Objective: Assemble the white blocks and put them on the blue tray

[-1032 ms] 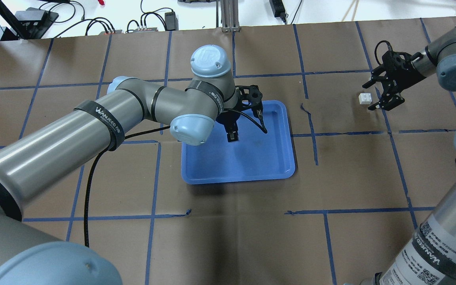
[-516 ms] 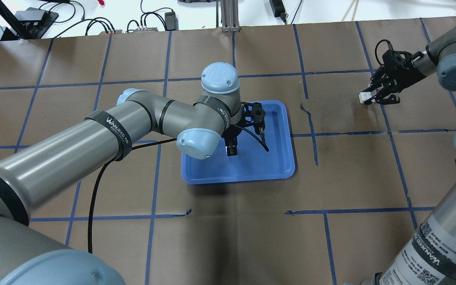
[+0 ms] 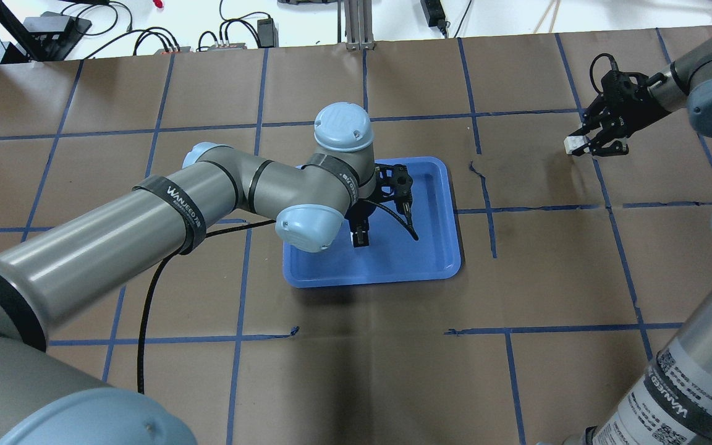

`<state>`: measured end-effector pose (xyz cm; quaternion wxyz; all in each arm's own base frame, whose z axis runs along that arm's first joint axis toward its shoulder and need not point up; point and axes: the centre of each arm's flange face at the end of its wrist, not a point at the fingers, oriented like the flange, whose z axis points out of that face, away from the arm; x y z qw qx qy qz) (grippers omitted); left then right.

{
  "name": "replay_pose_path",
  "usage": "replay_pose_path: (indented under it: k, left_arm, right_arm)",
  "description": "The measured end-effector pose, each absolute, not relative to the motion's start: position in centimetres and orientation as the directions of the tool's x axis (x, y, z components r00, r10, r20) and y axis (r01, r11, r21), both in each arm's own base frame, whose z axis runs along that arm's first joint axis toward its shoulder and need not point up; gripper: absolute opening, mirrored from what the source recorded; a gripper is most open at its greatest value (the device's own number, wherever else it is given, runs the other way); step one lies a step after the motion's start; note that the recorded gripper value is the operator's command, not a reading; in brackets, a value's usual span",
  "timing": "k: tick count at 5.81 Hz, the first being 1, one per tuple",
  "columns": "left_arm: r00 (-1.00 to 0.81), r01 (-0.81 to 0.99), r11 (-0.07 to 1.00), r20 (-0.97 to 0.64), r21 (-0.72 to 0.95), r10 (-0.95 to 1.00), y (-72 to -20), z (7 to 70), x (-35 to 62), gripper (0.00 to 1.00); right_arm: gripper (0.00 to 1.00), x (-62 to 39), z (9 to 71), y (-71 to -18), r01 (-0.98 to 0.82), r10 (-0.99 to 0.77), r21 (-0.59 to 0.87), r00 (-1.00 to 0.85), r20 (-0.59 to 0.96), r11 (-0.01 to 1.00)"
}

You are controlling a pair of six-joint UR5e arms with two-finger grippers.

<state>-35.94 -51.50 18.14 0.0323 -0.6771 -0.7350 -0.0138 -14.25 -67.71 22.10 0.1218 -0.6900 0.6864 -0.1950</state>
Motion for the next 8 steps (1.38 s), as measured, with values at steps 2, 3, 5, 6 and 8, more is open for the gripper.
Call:
replay_pose_path:
  k: [2,3,5,6,8]
  left_arm:
    - [-0.078,0.996,0.080,0.049,-0.032,0.996,-51.7,18.1,-36.0,0.75]
    - [-0.078,0.996,0.079,0.029,-0.040,0.997,-51.8,19.2,-36.1,0.75]
    - [-0.105,0.993,0.106,0.016,-0.049,0.994,-51.6,27.0,-34.1,0.90]
    - [-0.158,0.986,0.159,0.047,-0.039,0.986,-50.3,33.7,-30.5,0.99]
    - [-0.348,0.936,0.349,0.037,-0.047,0.937,-47.1,44.1,-21.8,0.99]
  right_arm:
    - [0.31,-12.2,24.6,-65.4,-0.879,-0.996,-0.476,-0.022,0.084,-0.021]
    - [0.31,-10.2,25.0,-63.8,-0.867,-0.997,-0.497,-0.013,0.070,-0.023]
    - [0.31,-4.8,24.9,-60.5,-0.846,-0.999,-0.533,0.000,0.037,-0.020]
    - [0.31,-2.5,24.9,-59.3,-0.836,-1.000,-0.549,-0.011,0.023,-0.004]
    - [0.31,4.2,24.4,-58.5,-0.835,-1.000,-0.551,-0.015,0.015,0.005]
